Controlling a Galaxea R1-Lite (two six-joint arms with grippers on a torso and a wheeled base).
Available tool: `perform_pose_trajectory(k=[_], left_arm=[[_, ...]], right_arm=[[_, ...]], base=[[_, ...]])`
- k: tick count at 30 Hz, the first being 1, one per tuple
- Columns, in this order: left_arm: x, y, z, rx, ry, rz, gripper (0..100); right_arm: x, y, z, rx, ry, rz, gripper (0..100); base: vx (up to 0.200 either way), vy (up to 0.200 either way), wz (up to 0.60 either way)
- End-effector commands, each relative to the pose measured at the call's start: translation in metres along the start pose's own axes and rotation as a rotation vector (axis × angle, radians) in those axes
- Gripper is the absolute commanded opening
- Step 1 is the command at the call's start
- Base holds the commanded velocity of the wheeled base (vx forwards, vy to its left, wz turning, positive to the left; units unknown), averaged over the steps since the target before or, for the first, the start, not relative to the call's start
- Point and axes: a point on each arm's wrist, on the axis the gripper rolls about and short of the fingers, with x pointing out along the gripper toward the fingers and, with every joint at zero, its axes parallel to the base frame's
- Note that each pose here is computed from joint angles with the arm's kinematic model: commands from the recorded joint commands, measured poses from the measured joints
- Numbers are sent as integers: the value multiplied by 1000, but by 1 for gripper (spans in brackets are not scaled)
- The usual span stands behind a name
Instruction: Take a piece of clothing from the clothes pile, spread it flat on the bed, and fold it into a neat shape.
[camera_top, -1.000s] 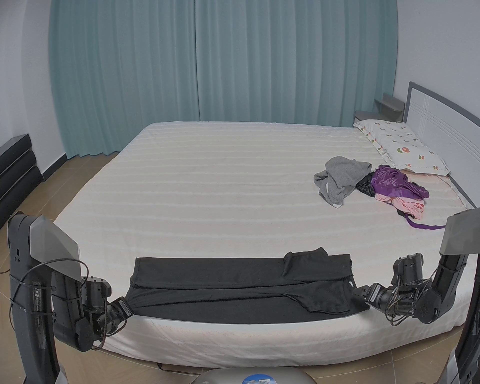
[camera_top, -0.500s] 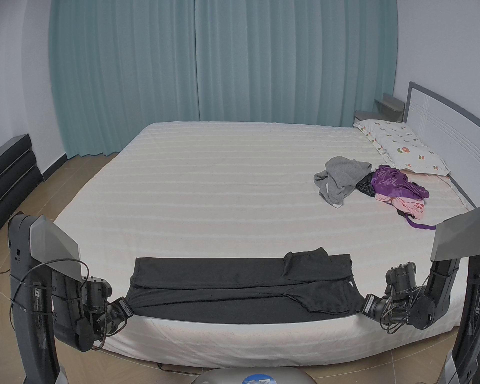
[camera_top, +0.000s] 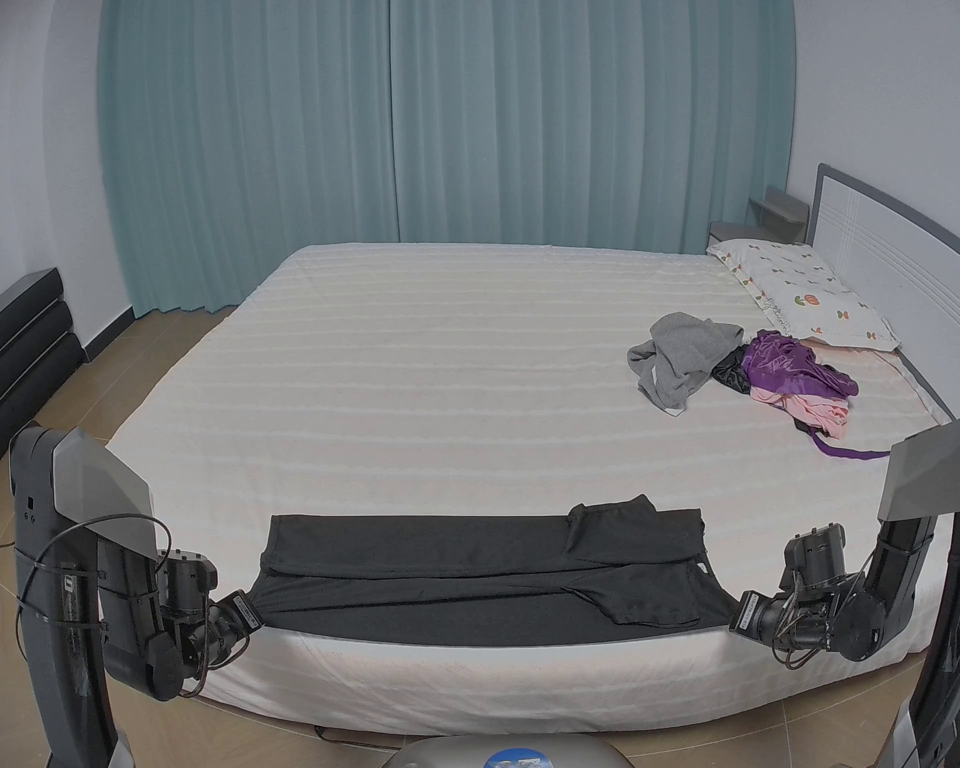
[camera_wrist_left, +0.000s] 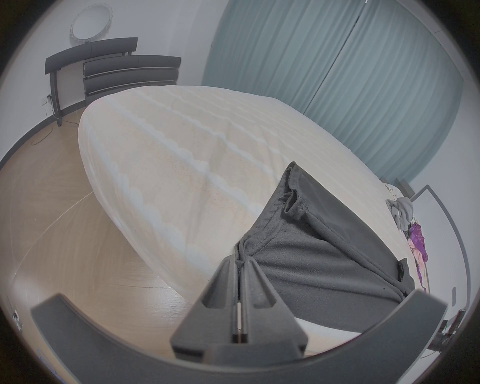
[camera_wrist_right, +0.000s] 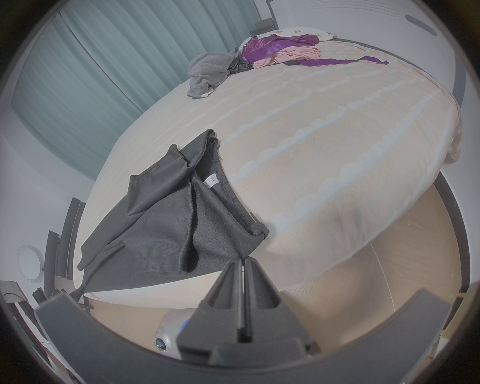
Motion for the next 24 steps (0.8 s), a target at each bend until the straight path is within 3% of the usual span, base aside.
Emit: perform_pose_trajectory(k=[1,5,6,12,13,24], left_arm=[[0,0,-1,1,2,2,0],[-1,0,-2,3,6,1,0],[-1,0,-2,3,9,-3,0],[-2,-1,-1,-5,21,-27,0],[-2,-1,-1,-6,20,-28,100],[-9,-6,13,-24,-41,-62,100]], right_arm=[[3,-2,-3,0,14,-12,0],[7,-4,-6,-13,31,-20,0],[8,-4,-7,-17,33,-22,100],[4,-2,1,5,10,18,100],[3,-2,4,11,1,23,100],[-13,-9,39,91,-135,68,100]], base=[[0,0,0],[0,0,0],[0,0,0],[0,0,0],[0,0,0],[0,0,0]])
